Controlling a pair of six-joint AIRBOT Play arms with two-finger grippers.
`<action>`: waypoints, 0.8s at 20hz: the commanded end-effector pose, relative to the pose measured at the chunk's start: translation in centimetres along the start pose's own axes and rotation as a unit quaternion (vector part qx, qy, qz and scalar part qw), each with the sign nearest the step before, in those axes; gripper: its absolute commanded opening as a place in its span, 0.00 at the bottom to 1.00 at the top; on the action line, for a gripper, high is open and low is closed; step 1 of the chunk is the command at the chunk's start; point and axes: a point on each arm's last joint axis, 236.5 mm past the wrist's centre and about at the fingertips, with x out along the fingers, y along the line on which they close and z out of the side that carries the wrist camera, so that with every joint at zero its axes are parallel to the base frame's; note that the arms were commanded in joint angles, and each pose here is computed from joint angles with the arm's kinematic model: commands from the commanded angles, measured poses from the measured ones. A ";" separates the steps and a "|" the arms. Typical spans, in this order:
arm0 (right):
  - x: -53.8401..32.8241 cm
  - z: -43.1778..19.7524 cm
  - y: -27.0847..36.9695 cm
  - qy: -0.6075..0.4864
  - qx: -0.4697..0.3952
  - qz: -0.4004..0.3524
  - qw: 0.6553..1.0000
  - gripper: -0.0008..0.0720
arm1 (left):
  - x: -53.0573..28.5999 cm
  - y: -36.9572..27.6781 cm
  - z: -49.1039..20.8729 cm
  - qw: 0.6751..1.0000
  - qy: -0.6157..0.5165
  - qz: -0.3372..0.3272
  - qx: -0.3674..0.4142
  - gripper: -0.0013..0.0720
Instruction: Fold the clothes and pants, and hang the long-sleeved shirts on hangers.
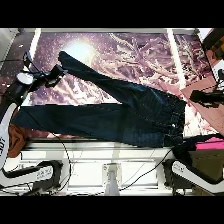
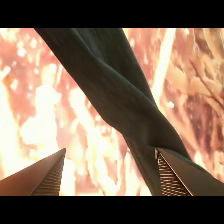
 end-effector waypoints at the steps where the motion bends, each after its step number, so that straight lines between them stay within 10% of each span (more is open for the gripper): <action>1: 3.9 -0.9 1.4 0.037 0.018 0.043 0.998 0.64 | 0.3 -0.5 -0.7 1.000 0.015 -0.012 -0.015 0.90; 16: 9.9 -1.5 -0.9 0.055 0.072 0.099 0.991 0.63 | 0.4 -0.4 -0.4 0.999 0.009 -0.011 0.035 0.90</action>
